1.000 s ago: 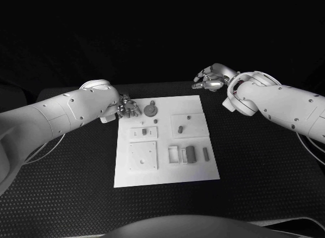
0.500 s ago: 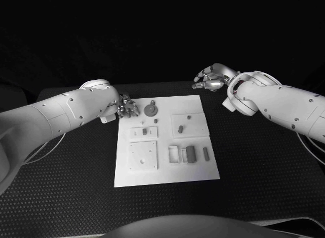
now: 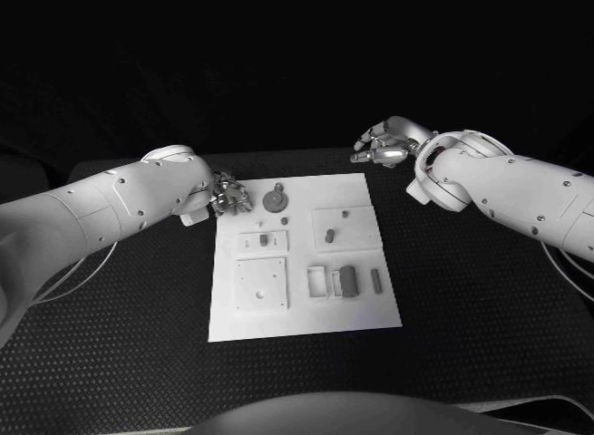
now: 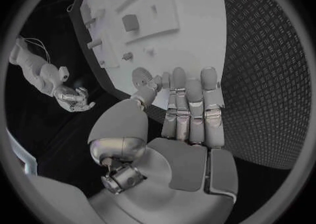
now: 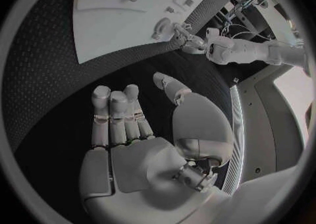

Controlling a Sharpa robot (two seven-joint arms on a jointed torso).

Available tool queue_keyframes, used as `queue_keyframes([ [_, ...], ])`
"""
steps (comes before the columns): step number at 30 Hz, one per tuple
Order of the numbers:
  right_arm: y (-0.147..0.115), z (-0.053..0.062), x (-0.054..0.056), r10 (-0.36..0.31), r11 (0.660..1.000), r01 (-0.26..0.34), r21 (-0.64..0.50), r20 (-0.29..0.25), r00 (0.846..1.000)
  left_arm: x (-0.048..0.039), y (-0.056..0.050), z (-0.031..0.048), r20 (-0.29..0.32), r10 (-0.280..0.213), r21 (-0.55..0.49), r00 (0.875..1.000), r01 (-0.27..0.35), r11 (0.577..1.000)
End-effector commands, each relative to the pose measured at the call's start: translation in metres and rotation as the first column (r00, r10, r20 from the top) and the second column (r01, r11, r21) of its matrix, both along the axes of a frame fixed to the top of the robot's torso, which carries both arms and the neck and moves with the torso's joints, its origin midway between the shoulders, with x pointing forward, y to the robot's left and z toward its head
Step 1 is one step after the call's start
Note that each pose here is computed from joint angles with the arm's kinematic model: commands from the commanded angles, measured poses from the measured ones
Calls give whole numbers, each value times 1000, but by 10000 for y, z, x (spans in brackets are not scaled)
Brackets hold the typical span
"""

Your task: Assemble the parts on the task board

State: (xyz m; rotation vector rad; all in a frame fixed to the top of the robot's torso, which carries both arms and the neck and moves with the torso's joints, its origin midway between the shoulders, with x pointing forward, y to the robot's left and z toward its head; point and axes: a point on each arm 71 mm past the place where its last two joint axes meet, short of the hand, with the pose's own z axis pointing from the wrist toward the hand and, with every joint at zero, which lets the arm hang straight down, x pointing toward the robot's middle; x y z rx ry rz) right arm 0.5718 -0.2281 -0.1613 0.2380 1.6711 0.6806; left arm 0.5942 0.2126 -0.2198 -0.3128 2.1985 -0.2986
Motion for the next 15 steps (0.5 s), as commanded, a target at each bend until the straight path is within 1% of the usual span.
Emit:
queue_keyframes([
  [1,1,-9,-3,11,1000,-11,-3,-8,1000,-25,26,15,-2,18,-68,1000,-18,998],
  [5,-25,-8,-5,7,1000,-7,-4,-9,1000,-91,108,23,-33,32,-113,999,-36,993],
  [8,-51,-7,-7,3,1000,-3,-5,-9,1000,-119,172,63,-41,37,-129,998,-42,991],
  [10,-54,-8,-7,2,1000,-2,-6,-9,1000,-158,212,91,-43,38,-138,998,-44,990],
  [13,-60,-7,-8,1,1000,-1,-6,-9,1000,-224,224,127,-58,32,-150,998,-40,988],
  [15,-62,-7,-7,0,1000,-1,-6,-9,1000,-286,232,128,-65,25,-150,998,-35,988],
])
